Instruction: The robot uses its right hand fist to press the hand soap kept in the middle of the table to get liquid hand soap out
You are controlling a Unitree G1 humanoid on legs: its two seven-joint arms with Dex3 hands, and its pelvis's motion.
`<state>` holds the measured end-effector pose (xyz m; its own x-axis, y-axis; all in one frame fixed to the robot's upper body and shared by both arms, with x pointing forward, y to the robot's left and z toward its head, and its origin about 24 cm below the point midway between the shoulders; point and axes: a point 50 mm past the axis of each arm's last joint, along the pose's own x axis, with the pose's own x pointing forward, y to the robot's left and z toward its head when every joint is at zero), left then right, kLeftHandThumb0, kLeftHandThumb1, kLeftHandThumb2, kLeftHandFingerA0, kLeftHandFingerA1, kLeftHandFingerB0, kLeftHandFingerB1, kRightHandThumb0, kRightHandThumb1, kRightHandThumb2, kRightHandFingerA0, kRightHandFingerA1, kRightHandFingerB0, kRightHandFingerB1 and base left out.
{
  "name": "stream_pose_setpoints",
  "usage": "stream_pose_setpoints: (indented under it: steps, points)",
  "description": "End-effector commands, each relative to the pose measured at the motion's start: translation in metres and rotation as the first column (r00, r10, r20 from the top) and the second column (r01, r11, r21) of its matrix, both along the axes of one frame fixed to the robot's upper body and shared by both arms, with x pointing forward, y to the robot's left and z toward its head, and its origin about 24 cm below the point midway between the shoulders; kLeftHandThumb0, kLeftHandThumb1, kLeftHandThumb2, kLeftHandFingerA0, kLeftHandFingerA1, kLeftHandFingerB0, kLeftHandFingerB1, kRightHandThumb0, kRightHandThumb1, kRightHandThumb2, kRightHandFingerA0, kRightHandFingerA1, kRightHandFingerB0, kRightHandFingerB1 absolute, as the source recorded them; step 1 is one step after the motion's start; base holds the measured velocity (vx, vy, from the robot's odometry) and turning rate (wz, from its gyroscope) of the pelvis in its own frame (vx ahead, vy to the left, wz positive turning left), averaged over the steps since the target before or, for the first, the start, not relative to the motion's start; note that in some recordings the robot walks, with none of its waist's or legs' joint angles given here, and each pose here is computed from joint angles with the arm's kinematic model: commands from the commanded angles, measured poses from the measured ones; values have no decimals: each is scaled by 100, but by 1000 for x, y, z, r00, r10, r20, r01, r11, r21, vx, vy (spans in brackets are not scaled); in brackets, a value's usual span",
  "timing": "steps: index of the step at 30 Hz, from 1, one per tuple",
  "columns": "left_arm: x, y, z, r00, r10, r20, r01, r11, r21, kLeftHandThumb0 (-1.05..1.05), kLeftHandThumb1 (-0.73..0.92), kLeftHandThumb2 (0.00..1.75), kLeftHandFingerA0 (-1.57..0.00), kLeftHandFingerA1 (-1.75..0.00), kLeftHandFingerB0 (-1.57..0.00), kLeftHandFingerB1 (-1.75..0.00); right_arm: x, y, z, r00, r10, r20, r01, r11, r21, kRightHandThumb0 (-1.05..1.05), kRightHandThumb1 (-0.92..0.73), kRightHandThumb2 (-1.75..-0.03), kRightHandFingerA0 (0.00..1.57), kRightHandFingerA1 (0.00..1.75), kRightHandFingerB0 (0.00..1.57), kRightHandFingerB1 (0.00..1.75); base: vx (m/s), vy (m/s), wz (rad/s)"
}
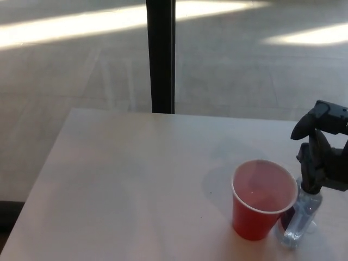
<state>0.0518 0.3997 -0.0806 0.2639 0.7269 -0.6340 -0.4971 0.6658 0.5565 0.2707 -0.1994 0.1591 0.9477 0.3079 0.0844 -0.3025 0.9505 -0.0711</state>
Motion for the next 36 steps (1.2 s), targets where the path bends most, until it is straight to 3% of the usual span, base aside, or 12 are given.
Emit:
stream_pose_setpoints:
  steps: [1, 3, 7, 8, 17, 19, 24, 27, 29, 36]
  points:
    - [-1, 6, 5, 1000, 18, 6, -18, 999, 27, -30, 41, 95, -82, -101, -59, -84, 2, 0, -3, 999, 11, -48, -11, 1000, 10, -12, -54, -128, 99, 175, 71, 164, 0, 0, 0]
    - [-1, 6, 5, 1000, 19, 5, -19, 999, 27, -30, 41, 95, -84, -101, -58, -83, 1, 1, -4, 998, 16, -58, -16, 1000, 8, -13, -56, -126, 98, 175, 76, 156, 0, 0, 0]
    - [0, 5, 4, 1000, 18, 2, -18, 1000, 22, -30, 42, 95, -82, -99, -57, -82, 1, 0, -7, 998, 12, -68, -12, 1000, 6, -14, -56, -125, 98, 175, 76, 157, 0, 0, 0]
    - [0, 5, 4, 1000, 18, 2, -18, 1000, 23, -31, 43, 95, -84, -101, -59, -84, 2, 0, -8, 997, 12, -72, -12, 1000, 13, -12, -58, -124, 99, 175, 70, 163, 0, 0, 0]
    - [-2, 4, 3, 1000, 9, 5, -9, 1000, 17, -31, 41, 96, -84, -101, -57, -83, 3, 1, -8, 996, 18, -90, -14, 999, 47, -14, -56, -126, 98, 175, 73, 157, 0, 0, 0]
    - [-3, 4, 3, 1000, 12, 10, -12, 1000, 12, -32, 42, 94, -83, -100, -59, -84, 4, 2, -6, 996, 22, -89, -16, 998, 61, -15, -57, -125, 99, 175, 79, 152, 0, 0, 0]
    - [-3, 3, 2, 1000, 11, -6, -11, 1000, 21, -33, 44, 92, -82, -101, -67, -90, 6, 5, -1, 996, 23, -82, -16, 996, 82, -16, -53, -128, 99, 175, 74, 159, 0, 0, 0]
    - [-4, 4, 3, 1000, 5, -4, -5, 1000, 19, -33, 41, 96, -80, -98, -58, -83, 6, 6, 5, 997, 28, -74, -20, 994, 105, -15, -57, -124, 96, 175, 71, 158, 0, 0, 0]
    - [-5, 5, 4, 1000, 3, -4, -3, 1000, 19, -32, 43, 94, -81, -97, -58, -83, 5, 5, 7, 997, 24, -78, -14, 992, 121, -16, -59, -123, 96, 175, 76, 152, 0, 0, 0]
    - [-4, 4, 4, 1000, 6, 10, -6, 1000, 15, -31, 43, 95, -82, -99, -58, -82, 0, 1, -1, 991, -10, -134, 29, 989, 145, -17, -56, -125, 97, 175, 70, 158, 0, 0, 0]
